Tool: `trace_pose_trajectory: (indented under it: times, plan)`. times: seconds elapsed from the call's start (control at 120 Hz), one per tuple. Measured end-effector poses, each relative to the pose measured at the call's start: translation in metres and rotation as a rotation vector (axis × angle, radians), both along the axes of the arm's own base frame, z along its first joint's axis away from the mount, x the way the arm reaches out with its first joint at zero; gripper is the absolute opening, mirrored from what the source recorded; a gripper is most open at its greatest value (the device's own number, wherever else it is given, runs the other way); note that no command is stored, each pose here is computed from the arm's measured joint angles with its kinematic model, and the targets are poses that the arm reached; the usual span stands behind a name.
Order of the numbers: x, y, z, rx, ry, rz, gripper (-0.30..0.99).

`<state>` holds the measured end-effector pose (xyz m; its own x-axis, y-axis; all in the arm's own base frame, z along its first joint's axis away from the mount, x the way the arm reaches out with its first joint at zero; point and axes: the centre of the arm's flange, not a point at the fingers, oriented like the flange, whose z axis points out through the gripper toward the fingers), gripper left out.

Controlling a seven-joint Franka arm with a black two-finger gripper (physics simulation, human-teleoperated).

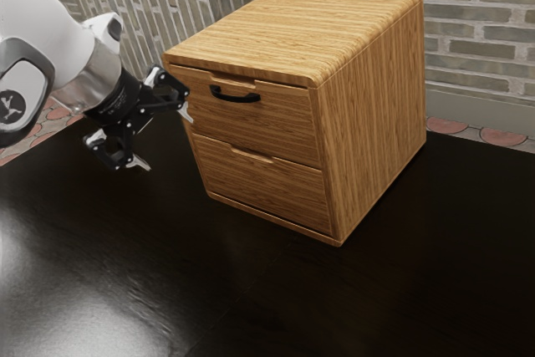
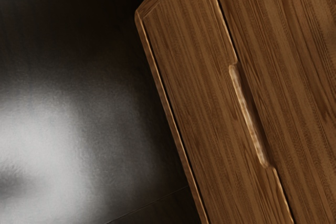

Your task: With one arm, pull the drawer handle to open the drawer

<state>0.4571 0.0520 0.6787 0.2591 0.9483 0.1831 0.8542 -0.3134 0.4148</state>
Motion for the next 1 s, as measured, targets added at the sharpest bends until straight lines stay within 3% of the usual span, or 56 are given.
trace_pose_trajectory:
  times: [0.2, 0.308, 1.0]
  plan:
    - [0.015, -0.001, -0.010, -0.054, -0.175, 0.082, 0.69]
    - [0.020, 0.002, -0.007, -0.077, -0.233, 0.121, 0.69]
    - [0.054, 0.013, -0.037, -0.151, -0.340, 0.247, 0.69]
